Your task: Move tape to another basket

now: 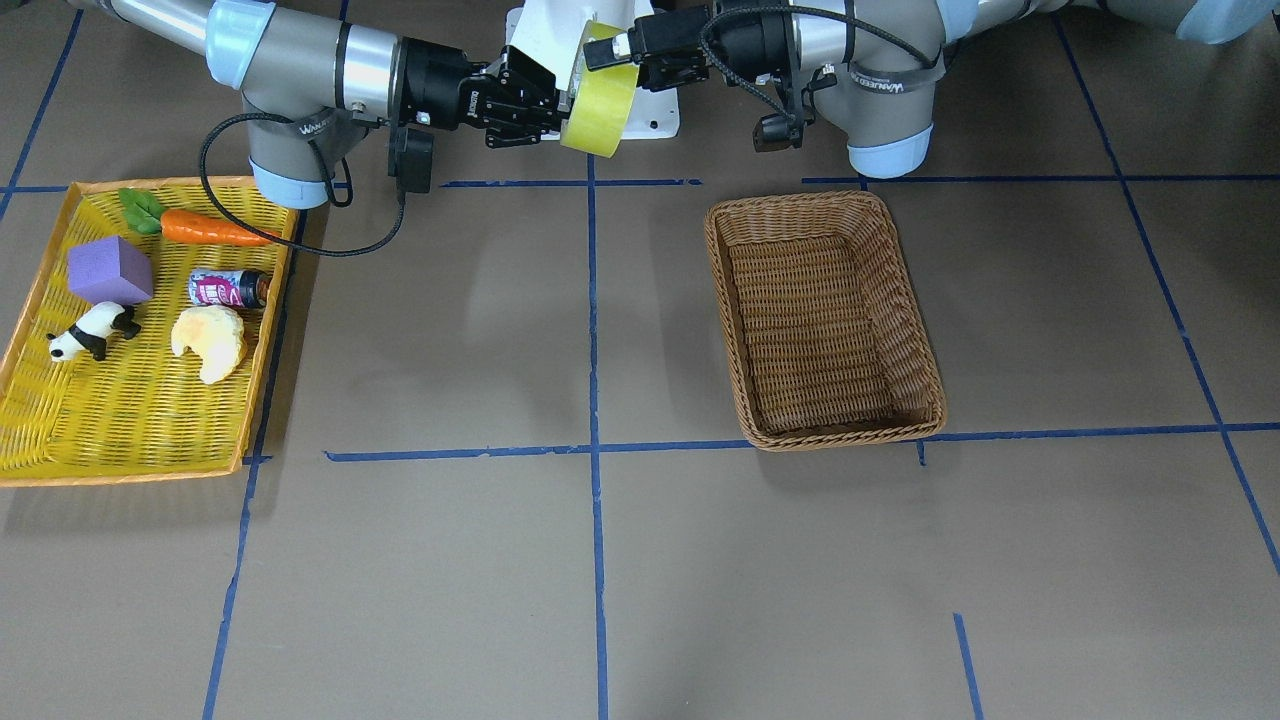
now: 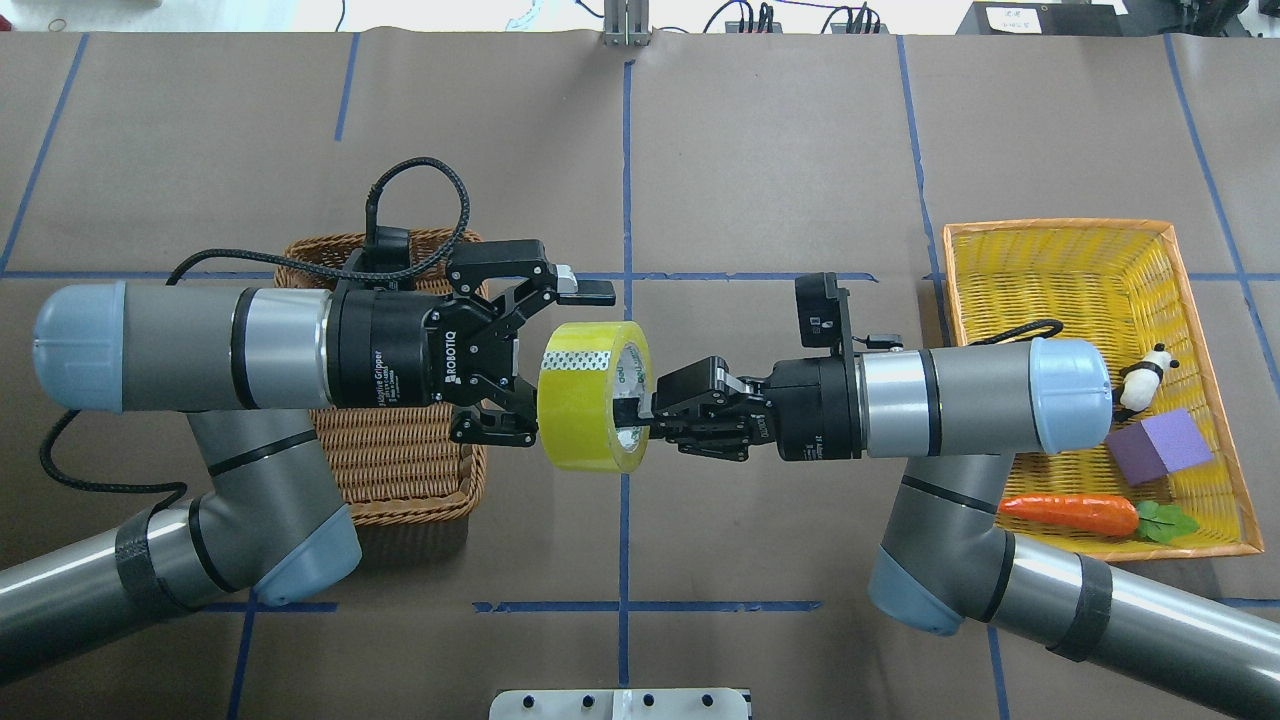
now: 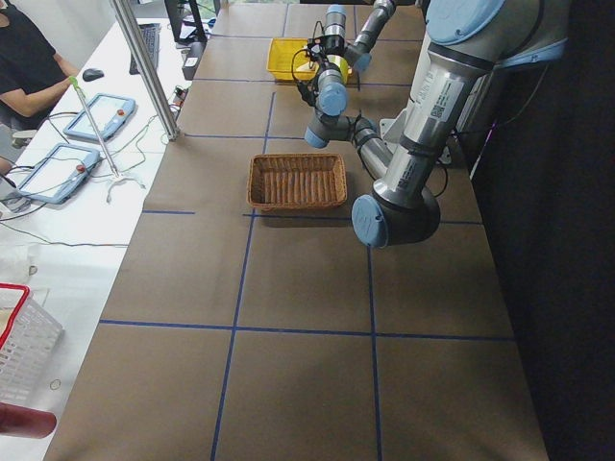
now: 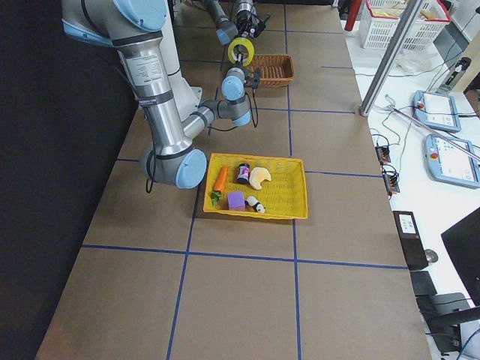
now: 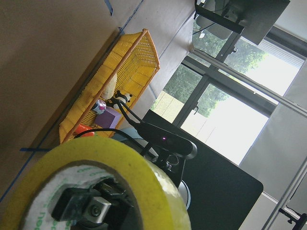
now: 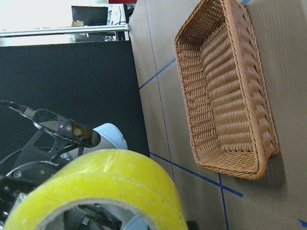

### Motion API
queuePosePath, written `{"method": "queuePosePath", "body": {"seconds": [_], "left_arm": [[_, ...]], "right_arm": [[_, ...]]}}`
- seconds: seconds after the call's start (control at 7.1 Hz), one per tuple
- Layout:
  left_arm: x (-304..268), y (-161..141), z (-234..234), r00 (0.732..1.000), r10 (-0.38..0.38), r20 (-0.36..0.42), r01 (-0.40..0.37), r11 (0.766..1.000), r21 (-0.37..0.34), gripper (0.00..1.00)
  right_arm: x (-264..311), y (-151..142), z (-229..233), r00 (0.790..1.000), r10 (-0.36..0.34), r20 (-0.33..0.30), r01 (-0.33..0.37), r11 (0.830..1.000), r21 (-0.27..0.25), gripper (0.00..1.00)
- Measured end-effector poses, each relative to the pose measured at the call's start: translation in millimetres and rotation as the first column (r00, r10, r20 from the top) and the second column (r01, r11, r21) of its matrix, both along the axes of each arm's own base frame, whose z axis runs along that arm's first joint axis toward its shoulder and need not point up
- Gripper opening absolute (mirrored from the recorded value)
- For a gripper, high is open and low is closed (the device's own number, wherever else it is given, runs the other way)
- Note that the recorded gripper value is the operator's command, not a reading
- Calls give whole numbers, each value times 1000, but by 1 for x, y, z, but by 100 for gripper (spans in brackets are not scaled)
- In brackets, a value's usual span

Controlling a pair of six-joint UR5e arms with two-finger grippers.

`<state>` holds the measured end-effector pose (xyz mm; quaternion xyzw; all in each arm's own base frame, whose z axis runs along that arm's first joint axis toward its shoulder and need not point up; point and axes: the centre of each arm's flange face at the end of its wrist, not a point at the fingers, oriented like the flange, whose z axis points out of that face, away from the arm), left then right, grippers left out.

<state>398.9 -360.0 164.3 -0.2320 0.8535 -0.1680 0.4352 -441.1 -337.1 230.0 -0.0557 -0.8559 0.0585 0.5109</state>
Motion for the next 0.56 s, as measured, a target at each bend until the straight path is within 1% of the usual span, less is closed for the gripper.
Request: {"method": "queuePosePath", "body": {"seconds": [0.14,0.28,0.56], "left_arm": [[0,0,0,1000,4,0,-4,1000,-6,5],[0,0,1,1000,16,1,-16,1000,-25,1],[0,0,5,999,35,5,-35,998,-56,0]], "right_arm": [[0,1,0,1000,0,1,0,1000,1,100],[-1,1,0,1000,-1,2,1,1000,1,100],[0,2,-2,1000,0,6,0,1000,1,100]]}}
